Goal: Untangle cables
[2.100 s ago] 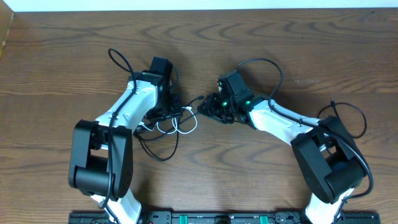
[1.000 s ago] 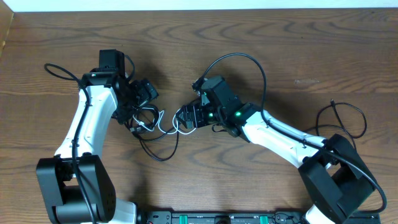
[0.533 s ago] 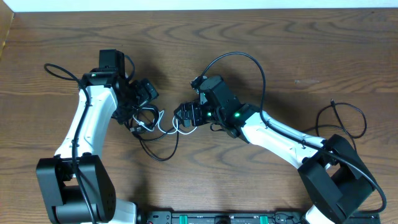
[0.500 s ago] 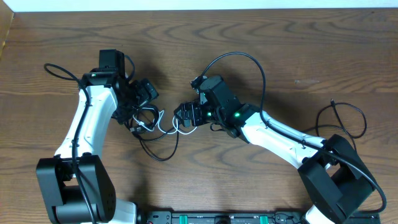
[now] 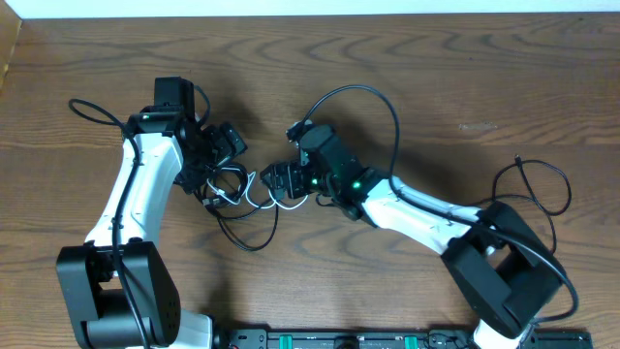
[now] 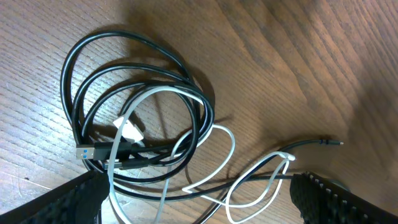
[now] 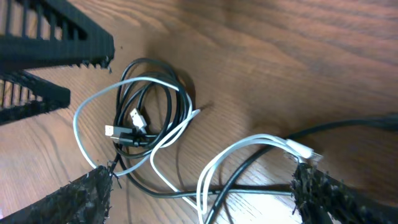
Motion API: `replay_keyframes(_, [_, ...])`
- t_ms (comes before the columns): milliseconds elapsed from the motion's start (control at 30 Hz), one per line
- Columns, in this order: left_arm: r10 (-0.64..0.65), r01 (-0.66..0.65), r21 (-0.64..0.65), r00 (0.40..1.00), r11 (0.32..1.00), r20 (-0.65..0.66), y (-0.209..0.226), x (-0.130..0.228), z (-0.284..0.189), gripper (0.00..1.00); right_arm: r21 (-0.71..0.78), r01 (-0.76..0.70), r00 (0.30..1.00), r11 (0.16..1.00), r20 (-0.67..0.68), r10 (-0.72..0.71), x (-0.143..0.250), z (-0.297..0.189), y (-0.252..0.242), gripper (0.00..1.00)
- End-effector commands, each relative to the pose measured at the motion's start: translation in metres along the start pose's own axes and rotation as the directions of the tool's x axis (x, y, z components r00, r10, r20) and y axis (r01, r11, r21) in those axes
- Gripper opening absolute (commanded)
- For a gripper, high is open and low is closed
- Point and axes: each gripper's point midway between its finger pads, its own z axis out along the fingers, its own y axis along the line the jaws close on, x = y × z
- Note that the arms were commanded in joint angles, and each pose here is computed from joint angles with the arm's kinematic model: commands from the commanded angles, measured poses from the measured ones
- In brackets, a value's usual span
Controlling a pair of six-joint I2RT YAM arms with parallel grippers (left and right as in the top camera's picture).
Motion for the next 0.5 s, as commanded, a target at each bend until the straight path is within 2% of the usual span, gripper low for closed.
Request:
replay_keyframes(0, [0.005, -0.006, 0.013, 0.999, 1.0, 0.038, -0.005, -0.008, -0.012, 0.98, 0.012, 0.018, 1.0, 1.0, -0.025, -0.018, 0.014, 0.017, -0.005, 0.89])
replay_keyframes(33, [0.005, -0.006, 0.013, 0.999, 1.0, 0.038, -0.005, -0.008, -0.012, 0.98, 0.016, 0.016, 0.999, 1.0, -0.03, -0.016, 0.017, 0.022, -0.009, 0.85])
replay_keyframes(133, [0.005, -0.006, 0.013, 0.999, 1.0, 0.038, -0.005, -0.008, -0.012, 0.98, 0.026, 0.012, 0.999, 1.0, -0.044, -0.011, 0.022, 0.027, -0.014, 0.57])
replay_keyframes(167, [0.005, -0.006, 0.013, 0.999, 1.0, 0.038, -0.005, -0.008, -0.012, 0.98, 0.024, 0.013, 0.999, 1.0, -0.042, -0.012, 0.022, 0.027, -0.014, 0.46])
replay_keyframes(233, [0.005, -0.006, 0.013, 0.999, 1.0, 0.038, -0.005, -0.008, -0.012, 0.98, -0.002, 0.017, 0.999, 1.0, -0.03, -0.017, 0.018, 0.027, -0.008, 0.13])
replay_keyframes(267, [0.005, -0.006, 0.013, 0.999, 1.0, 0.038, -0.005, -0.008, -0.012, 0.98, -0.007, 0.015, 0.999, 1.0, -0.029, -0.015, 0.018, 0.027, -0.007, 0.02])
replay_keyframes(467, [0.005, -0.006, 0.013, 0.999, 1.0, 0.038, -0.005, -0.008, -0.012, 0.98, -0.113, 0.005, 0.998, 0.994, -0.054, -0.011, 0.012, 0.016, 0.008, 0.01])
